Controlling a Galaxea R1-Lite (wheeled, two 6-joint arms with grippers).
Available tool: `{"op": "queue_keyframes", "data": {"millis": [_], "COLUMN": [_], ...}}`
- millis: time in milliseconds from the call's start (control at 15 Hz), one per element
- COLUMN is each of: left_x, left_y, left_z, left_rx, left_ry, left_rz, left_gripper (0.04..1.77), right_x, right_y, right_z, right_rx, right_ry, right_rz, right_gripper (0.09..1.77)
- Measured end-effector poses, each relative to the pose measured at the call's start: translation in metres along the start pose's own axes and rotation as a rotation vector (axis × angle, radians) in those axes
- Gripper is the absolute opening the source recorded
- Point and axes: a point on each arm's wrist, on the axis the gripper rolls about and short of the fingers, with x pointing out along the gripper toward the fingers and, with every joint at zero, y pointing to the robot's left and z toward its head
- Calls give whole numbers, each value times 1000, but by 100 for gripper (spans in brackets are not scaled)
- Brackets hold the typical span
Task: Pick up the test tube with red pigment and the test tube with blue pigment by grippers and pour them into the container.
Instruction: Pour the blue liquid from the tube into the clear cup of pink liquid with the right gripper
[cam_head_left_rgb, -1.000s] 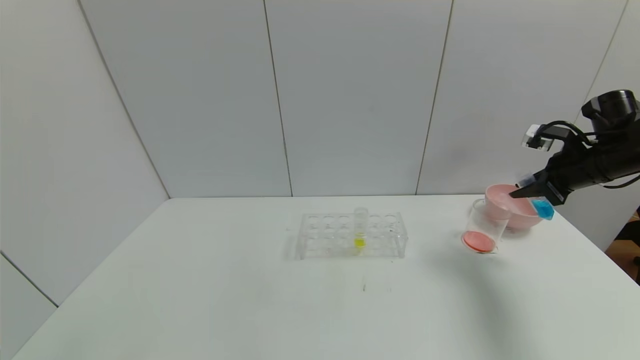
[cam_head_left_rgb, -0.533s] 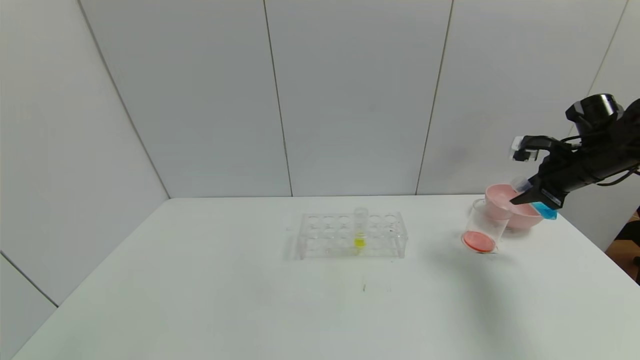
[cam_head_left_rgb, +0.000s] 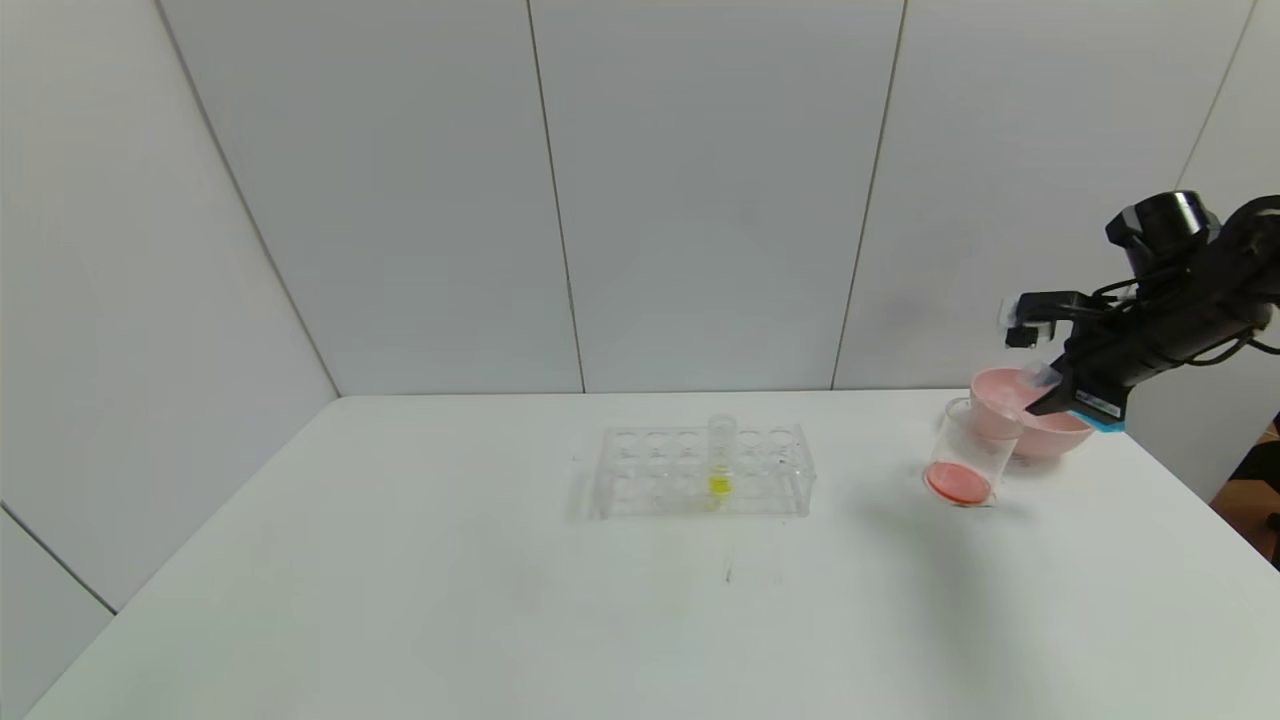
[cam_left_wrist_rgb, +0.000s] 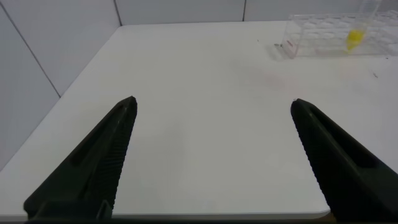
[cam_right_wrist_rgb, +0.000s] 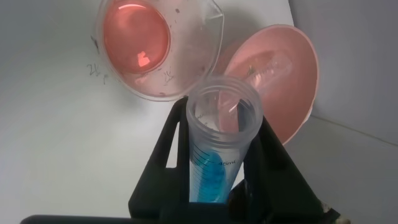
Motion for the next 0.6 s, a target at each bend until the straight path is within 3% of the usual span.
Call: {"op": "queue_keyframes", "data": {"millis": [600], "left_x": [0], "left_y": [0], "left_z": [0], "left_rx": [0], "left_ry": [0], "left_rz": [0], "left_gripper": [176], "right_x": [6], "right_y": [12], "right_z": [22], "right_rx": [-107], "right_ry": [148], "right_rz": [-55], "right_gripper": [55]}}
